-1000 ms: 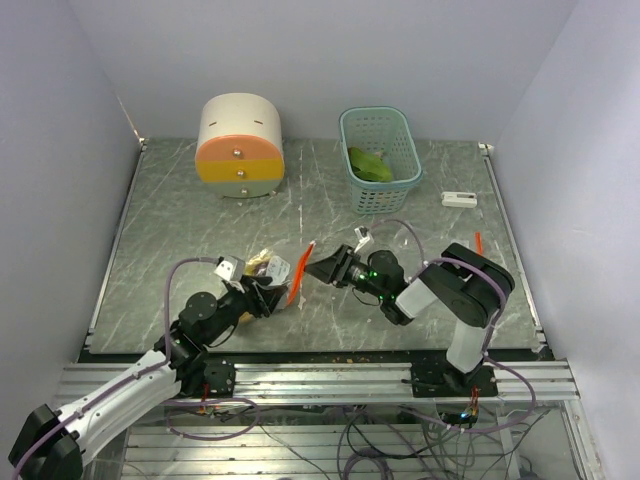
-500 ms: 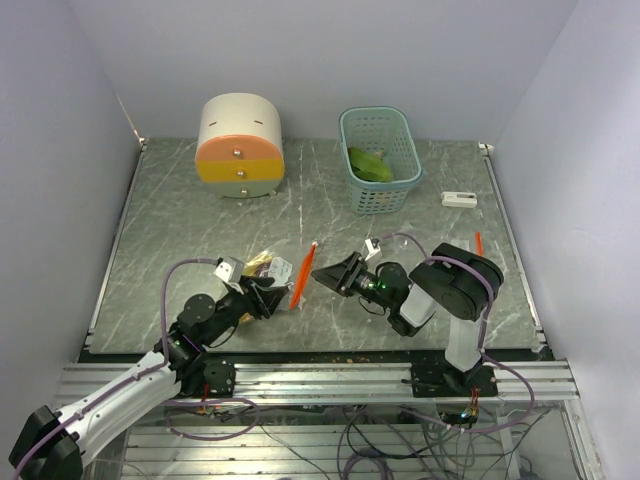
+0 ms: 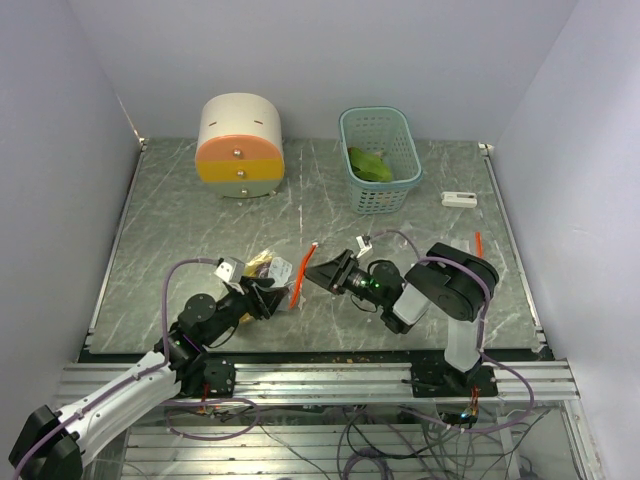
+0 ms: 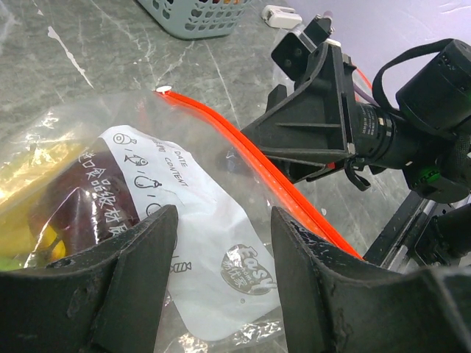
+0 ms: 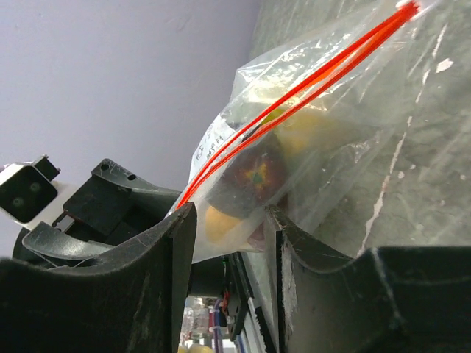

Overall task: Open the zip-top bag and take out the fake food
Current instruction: Place the zipper food storage bag at the center of the board.

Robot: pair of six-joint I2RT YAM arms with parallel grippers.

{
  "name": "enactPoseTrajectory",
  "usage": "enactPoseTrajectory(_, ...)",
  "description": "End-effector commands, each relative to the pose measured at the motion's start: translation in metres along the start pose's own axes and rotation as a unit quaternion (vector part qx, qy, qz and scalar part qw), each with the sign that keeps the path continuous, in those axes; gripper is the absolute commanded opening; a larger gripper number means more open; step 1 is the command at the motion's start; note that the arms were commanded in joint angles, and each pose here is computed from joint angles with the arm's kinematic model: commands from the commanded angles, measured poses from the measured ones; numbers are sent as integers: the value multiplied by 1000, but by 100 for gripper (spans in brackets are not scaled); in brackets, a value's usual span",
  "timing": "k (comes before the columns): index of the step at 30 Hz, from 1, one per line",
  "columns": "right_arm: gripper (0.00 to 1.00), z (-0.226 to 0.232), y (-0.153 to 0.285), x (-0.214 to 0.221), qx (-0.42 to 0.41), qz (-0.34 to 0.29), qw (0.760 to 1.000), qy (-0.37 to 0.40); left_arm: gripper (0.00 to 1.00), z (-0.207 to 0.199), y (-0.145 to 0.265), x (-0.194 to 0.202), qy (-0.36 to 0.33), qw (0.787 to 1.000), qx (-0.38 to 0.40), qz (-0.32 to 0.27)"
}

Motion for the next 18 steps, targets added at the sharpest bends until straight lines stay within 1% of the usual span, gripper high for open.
enactPoseTrajectory(1, 41, 19, -8, -3, -48, -13, 999, 8, 64, -5, 0, -2, -6, 1000, 14, 0)
enactPoseTrajectory(6, 41, 19, -7, -1, -49, -14, 999, 5, 64, -5, 0, -3, -6, 1000, 13, -1)
enactPoseTrajectory(10, 41, 25, 3, -4, -51, -26, 998, 7, 64, -4, 1, -3, -7, 1000, 10, -2)
enactPoseTrajectory(18, 39, 27, 19, -10, -18, -42, 998, 36, 64, -3, 2, -5, -8, 1000, 4, -7)
Point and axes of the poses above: each gripper's point midway between its finger pads, its own y axis back along the fingers, its own z axis along the line the jaws close on, x = y × z, the point moved 4 cm from there along y, back along the fingers, and after that the axes turned 3 degrees about y, right-handed, at the moved point
